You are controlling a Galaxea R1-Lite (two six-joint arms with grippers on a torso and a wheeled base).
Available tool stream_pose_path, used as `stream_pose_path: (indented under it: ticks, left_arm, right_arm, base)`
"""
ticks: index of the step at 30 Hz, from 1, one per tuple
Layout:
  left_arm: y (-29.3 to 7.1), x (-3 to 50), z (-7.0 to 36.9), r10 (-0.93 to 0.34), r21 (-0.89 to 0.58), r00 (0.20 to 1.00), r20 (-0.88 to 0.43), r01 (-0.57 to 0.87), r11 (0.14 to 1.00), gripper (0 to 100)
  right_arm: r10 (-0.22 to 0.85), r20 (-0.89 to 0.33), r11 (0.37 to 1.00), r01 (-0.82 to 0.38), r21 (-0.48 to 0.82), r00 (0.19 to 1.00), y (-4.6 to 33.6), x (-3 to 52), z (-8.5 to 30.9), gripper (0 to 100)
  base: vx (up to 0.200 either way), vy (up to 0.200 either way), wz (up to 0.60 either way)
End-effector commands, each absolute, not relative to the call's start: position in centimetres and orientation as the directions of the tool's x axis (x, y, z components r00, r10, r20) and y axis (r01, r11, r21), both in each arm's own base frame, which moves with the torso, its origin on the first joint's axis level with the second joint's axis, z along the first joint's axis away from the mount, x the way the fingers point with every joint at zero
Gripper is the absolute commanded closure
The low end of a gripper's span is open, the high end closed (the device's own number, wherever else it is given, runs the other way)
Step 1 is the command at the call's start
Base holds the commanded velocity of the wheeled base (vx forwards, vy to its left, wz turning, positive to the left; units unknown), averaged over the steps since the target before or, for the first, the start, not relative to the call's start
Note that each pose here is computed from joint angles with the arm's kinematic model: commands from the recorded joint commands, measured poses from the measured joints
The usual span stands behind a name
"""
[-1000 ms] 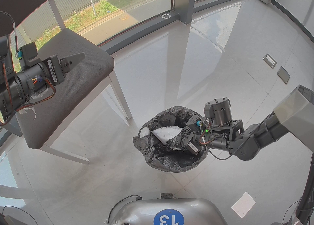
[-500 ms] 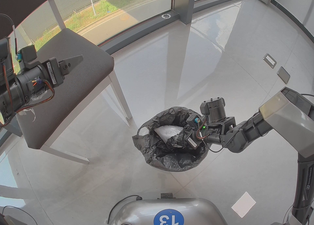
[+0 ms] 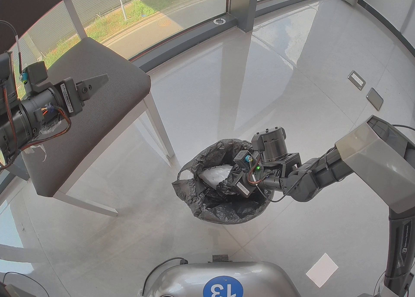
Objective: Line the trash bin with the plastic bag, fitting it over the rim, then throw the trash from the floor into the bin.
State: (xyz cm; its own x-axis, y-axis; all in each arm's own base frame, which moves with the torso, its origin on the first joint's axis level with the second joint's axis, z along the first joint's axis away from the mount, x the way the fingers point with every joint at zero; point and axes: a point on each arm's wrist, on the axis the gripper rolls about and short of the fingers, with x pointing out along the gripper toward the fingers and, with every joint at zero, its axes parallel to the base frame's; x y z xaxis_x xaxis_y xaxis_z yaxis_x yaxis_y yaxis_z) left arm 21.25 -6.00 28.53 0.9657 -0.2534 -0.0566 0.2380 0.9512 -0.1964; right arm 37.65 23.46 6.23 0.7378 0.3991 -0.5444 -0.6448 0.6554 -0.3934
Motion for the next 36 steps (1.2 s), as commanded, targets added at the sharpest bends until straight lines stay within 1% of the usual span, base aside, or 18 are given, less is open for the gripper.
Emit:
stream_pose_path:
  ticks: [1, 5, 6, 11, 15, 18, 19, 20, 22, 25, 27, 29, 30, 31, 33, 36]
  left_arm:
    - [-5.9, 21.2, 28.5, -0.251, -0.197, 0.966, -0.055, 0.236, 0.952, 0]
    - [-5.9, 21.0, 28.5, -0.251, -0.197, 0.966, -0.055, 0.236, 0.952, 0]
    - [-5.9, 21.0, 28.5, -0.252, -0.197, 0.966, -0.054, 0.237, 0.951, 0]
    - [-5.9, 21.0, 28.5, -0.252, -0.197, 0.966, -0.054, 0.237, 0.951, 0]
    - [-5.9, 21.0, 28.5, -0.259, -0.199, 0.964, -0.054, 0.244, 0.949, 0]
    - [-5.9, 21.0, 28.5, -0.259, -0.199, 0.964, -0.054, 0.244, 0.949, 0]
    - [-5.9, 21.0, 28.5, -0.259, -0.199, 0.964, -0.054, 0.244, 0.949, 0]
    - [-5.9, 20.9, 28.5, -0.257, -0.200, 0.965, -0.054, 0.242, 0.949, 0]
    - [-5.8, 20.6, 28.7, -0.259, -0.200, 0.965, -0.049, 0.245, 0.949, 0]
    - [-5.7, 20.2, 28.7, -0.257, -0.197, 0.965, -0.058, 0.242, 0.950, 0]
    - [-5.5, 19.6, 28.4, -0.255, -0.191, 0.963, -0.089, 0.235, 0.953, 0]
    - [-5.3, 18.6, 28.3, -0.260, -0.168, 0.957, -0.127, 0.238, 0.957, 0]
    - [-5.3, 18.5, 28.3, -0.261, -0.161, 0.956, -0.135, 0.239, 0.958, 0]
    - [-5.1, 17.3, 28.1, -0.263, -0.122, 0.946, -0.192, 0.243, 0.962, 0]
    - [-4.8, 16.2, 28.0, -0.264, -0.087, 0.932, -0.250, 0.249, 0.964, 0]
    - [-4.9, 15.0, 28.0, -0.285, -0.078, 0.915, -0.286, 0.274, 0.959, 0]
  right_arm:
    - [0.402, -0.548, 0.651, -0.650, -0.392, 0.733, 23.7, 37.5, 6.0, 100]
    - [0.401, -0.548, 0.653, -0.649, -0.391, 0.734, 23.7, 37.6, 6.0, 100]
    - [0.402, -0.547, 0.653, -0.648, -0.391, 0.734, 23.6, 37.6, 6.1, 0]
    - [0.399, -0.541, 0.658, -0.642, -0.394, 0.741, 23.5, 37.5, 6.4, 0]
    - [0.396, -0.510, 0.673, -0.619, -0.404, 0.763, 23.1, 37.4, 8.1, 0]
    - [0.402, -0.473, 0.686, -0.600, -0.412, 0.784, 22.6, 37.0, 10.1, 0]
    - [0.402, -0.473, 0.686, -0.600, -0.412, 0.784, 22.6, 37.0, 10.1, 0]
    - [0.401, -0.453, 0.695, -0.586, -0.415, 0.796, 22.1, 36.6, 11.6, 0]
    - [0.392, -0.429, 0.709, -0.564, -0.422, 0.814, 21.6, 35.9, 13.2, 0]
    - [0.361, -0.382, 0.753, -0.508, -0.418, 0.851, 20.4, 34.2, 16.0, 0]
    - [0.336, -0.351, 0.786, -0.466, -0.407, 0.874, 19.5, 32.9, 17.8, 0]
    - [0.290, -0.342, 0.814, -0.418, -0.402, 0.894, 18.5, 31.4, 19.1, 0]
    - [0.283, -0.340, 0.818, -0.411, -0.402, 0.897, 18.3, 31.1, 19.3, 0]
    - [0.241, -0.340, 0.841, -0.370, -0.395, 0.909, 17.1, 29.4, 20.3, 0]
    - [0.203, -0.344, 0.863, -0.333, -0.379, 0.917, 15.6, 27.4, 21.4, 0]
    - [0.129, -0.354, 0.889, -0.266, -0.372, 0.926, 12.7, 25.0, 22.6, 0]
  base:
    - [0.000, 0.000, 0.00]
    - [0.000, 0.000, 0.00]
    - [0.000, 0.000, 0.00]
    - [0.000, 0.000, 0.00]
    - [0.000, 0.000, 0.00]
    - [0.000, 0.000, 0.00]
    - [0.000, 0.000, 0.00]
    - [0.000, 0.000, 0.00]
    - [0.000, 0.000, 0.00]
    - [0.000, 0.000, 0.00]
    - [0.000, 0.000, 0.00]
    - [0.000, 0.000, 0.00]
    - [0.000, 0.000, 0.00]
    - [0.000, 0.000, 0.00]
    - [0.000, 0.000, 0.00]
    - [0.000, 0.000, 0.00]
